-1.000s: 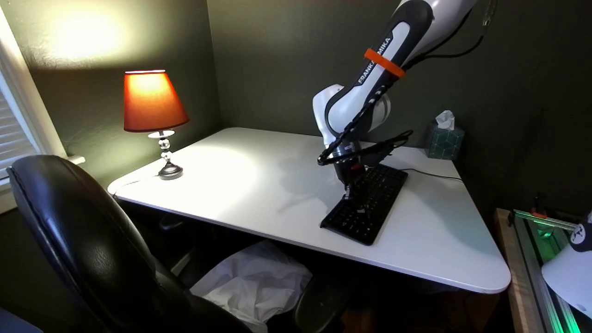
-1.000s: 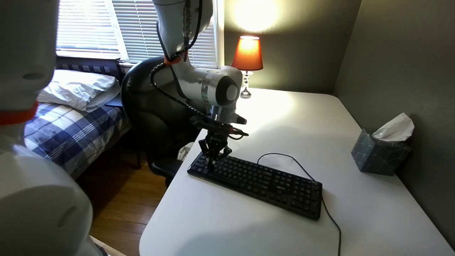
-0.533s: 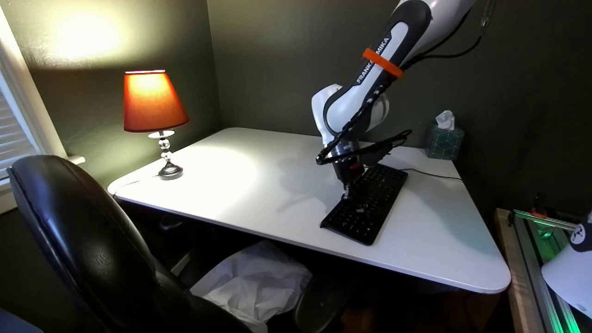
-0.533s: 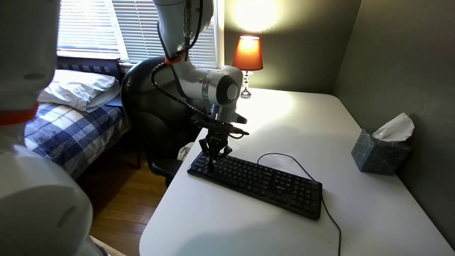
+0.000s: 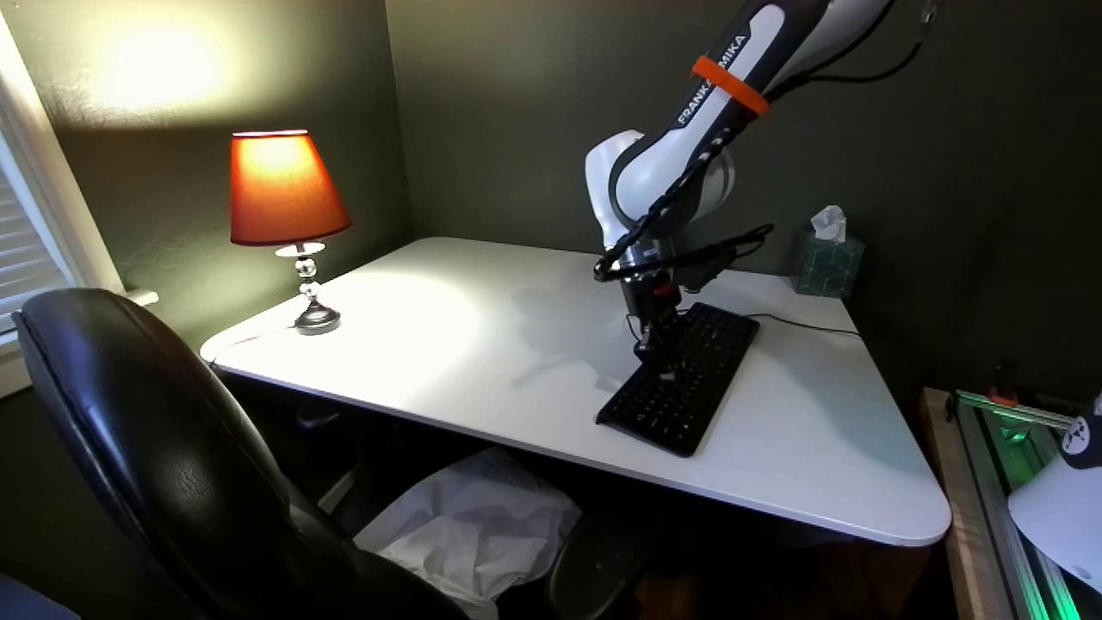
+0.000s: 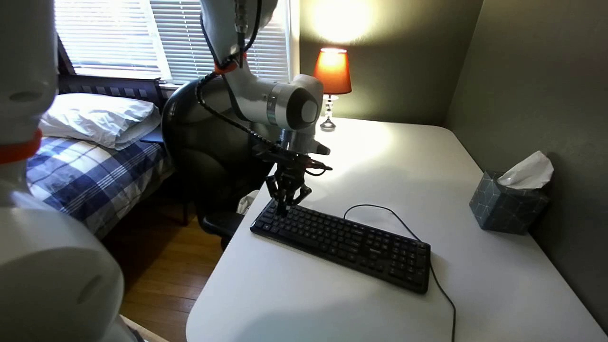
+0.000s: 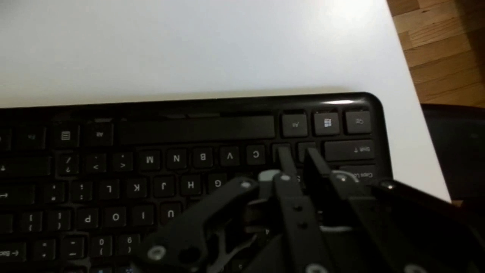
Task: Press a button on the keyboard
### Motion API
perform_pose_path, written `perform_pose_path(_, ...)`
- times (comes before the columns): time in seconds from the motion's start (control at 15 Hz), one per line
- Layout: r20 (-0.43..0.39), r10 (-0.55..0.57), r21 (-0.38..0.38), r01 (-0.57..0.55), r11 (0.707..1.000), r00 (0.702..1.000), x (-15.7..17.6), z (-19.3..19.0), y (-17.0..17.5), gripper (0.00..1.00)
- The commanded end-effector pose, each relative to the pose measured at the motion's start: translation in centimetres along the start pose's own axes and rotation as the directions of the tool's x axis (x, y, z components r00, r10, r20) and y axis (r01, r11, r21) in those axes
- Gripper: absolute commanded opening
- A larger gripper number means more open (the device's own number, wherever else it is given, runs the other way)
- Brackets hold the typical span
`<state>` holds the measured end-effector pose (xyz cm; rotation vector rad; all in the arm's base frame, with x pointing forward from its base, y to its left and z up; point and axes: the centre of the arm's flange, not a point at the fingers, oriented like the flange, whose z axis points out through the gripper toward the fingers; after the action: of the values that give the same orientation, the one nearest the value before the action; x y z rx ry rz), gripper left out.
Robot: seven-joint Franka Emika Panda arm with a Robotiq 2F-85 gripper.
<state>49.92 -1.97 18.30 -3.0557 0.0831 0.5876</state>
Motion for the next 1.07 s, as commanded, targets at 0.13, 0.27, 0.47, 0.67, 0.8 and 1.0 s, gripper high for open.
perform_pose_path(0.13, -0.077, 0.006, 0.010, -0.006, 1.000, 0.997, -3.4, -2.5, -0.5, 0.62)
perform_pose_path(0.27, -0.111, 0.009, 0.007, -0.008, 1.000, 0.994, -4.2, -3.3, -0.7, 0.78)
perform_pose_path(0.47, -0.162, 0.021, -0.001, -0.021, 1.000, 0.987, -5.3, -4.6, -0.9, 0.99)
perform_pose_path(0.67, -0.211, 0.041, -0.001, -0.042, 0.999, 0.977, -6.4, -5.9, -0.8, 1.00)
perform_pose_path(0.8, -0.244, 0.054, 0.007, -0.054, 0.999, 0.968, -7.3, -6.8, -0.8, 1.00)
perform_pose_path(1.0, -0.302, 0.080, 0.018, -0.078, 0.997, 0.950, -8.6, -8.0, -0.5, 1.00)
